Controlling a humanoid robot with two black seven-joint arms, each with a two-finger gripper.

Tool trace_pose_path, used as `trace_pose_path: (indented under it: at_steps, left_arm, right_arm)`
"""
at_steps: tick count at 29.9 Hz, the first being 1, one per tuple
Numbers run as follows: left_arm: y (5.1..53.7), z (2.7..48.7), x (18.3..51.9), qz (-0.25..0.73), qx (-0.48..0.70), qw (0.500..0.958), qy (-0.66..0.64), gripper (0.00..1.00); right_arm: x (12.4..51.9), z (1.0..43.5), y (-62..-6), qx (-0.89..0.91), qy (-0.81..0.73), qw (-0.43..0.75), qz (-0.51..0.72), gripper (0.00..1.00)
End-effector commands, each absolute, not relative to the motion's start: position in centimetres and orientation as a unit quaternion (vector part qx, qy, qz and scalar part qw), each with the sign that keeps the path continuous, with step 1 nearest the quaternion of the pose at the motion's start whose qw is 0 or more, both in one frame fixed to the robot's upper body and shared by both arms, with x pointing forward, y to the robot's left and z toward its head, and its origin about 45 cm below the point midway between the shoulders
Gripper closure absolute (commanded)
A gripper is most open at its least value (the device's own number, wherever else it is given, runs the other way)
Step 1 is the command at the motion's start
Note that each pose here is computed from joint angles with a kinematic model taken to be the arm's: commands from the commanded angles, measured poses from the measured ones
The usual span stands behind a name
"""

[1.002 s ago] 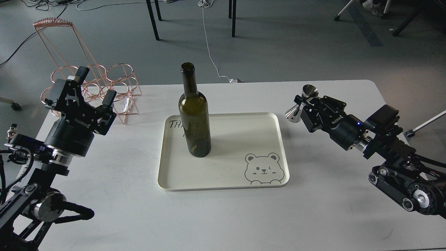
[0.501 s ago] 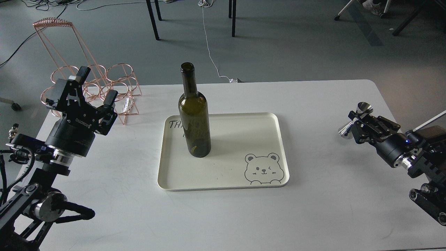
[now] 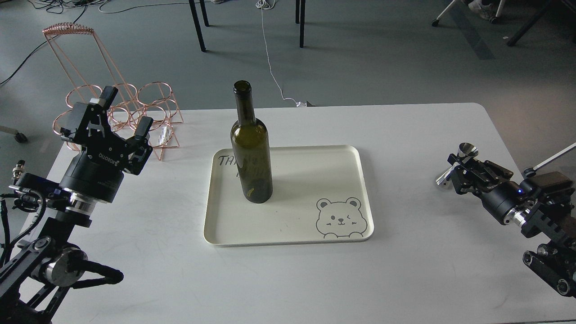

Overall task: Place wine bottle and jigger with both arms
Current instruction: 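Carry the jigger with the right gripper away from the tray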

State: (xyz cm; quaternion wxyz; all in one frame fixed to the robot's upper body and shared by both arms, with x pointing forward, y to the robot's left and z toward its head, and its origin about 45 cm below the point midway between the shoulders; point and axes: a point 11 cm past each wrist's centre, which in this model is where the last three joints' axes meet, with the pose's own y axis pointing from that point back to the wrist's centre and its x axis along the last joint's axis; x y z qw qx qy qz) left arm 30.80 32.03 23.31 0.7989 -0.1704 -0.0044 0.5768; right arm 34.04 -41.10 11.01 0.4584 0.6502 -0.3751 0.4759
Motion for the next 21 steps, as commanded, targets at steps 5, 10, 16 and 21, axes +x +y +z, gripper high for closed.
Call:
trace_pose_path:
  at_steps: [5,10,16,21]
  left_arm:
    - [31.99,23.27,30.79,0.577,-0.170,0.799,-0.004,0.02]
    - [31.96,23.26,30.79,0.577,-0.171,0.799,-0.003,0.02]
    - [31.91,23.22,30.78,0.576,-0.170,0.800,-0.003,0.02]
    - [31.93,23.17,30.74,0.576,-0.170,0.799,-0.002,0.02]
  right_arm:
    - [34.06,10.93,-41.10,0.650,-0.376,0.459,0.475,0.64]
    - [34.01,10.85,-41.44,0.648,-0.376,0.464,0.473,0.54]
    - [34.06,11.09,-41.52,0.647,-0.375,0.463,0.476,0.21]
    - [33.95,11.16,-41.43,0.650,-0.375,0.460,0.475,0.06]
